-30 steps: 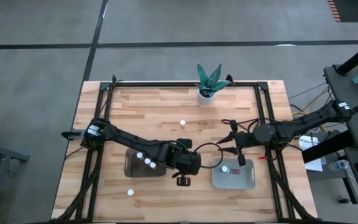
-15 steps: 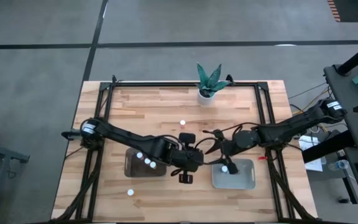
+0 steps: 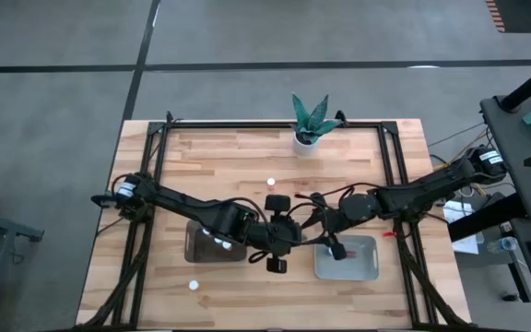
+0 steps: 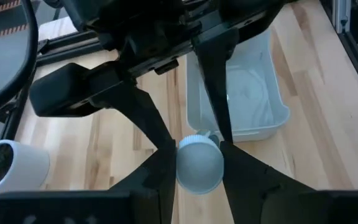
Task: Pick and place medicine bottles into bin by pill shape (circle, oval)
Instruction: Put the blue capsule bottle into the gray bin
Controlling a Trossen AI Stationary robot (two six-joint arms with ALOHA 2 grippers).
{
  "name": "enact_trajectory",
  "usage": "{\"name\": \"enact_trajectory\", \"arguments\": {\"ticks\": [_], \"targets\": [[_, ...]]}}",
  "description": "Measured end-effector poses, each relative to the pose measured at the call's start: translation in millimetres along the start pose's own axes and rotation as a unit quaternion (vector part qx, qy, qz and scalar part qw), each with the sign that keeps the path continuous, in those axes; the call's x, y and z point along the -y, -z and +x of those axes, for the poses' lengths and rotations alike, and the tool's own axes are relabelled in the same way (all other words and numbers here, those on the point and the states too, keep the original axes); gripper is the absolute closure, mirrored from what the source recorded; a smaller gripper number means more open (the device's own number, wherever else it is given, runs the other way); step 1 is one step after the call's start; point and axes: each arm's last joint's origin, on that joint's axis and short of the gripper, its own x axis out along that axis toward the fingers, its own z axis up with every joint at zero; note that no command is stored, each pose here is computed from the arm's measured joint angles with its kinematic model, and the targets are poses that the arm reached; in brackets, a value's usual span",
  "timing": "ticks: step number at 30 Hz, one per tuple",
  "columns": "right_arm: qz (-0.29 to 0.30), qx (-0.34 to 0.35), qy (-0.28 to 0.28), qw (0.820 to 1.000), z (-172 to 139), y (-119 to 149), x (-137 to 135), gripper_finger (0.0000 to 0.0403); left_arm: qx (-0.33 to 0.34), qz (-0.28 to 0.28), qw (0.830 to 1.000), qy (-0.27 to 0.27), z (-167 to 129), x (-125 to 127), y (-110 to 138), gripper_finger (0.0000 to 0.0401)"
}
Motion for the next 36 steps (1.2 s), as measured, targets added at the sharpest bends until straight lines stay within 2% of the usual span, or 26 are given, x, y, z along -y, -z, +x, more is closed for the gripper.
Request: {"name": "enact_trajectory", "arguments": {"ticks": [7, 17, 21, 27, 33, 36], "targets": [[-0.004, 0.003, 0.025, 1.000, 0, 0, 1, 0.0232, 0.008, -0.003, 1.000, -0.002, 0, 0, -2, 0.0309], [-0.016, 0.003, 0.026, 1.000, 0, 0, 1, 0.0321, 0.008, -0.003, 1.000, -0.001, 1, 0, -1, 0.0257], [-0.016, 0.003, 0.026, 1.000, 0, 0, 1, 0.0321, 0.007, 0.000, 1.000, -0.001, 1, 0, -1, 0.0244], [-0.030, -0.001, 0.027, 0.999, 0, 2, 1, 0.0300, 0.010, 0.022, 1.000, 0.001, -2, -1, -2, 0.0237], [-0.053, -0.006, 0.026, 0.998, -3, 9, 2, 0.0308, 0.008, 0.025, 1.000, 0.004, -25, -8, -2, 0.0236], [-0.060, 0.013, 0.027, 0.998, -8, 10, 1, 0.0310, 0.009, 0.030, 1.000, 0.003, -31, -4, 3, 0.0236]]}}
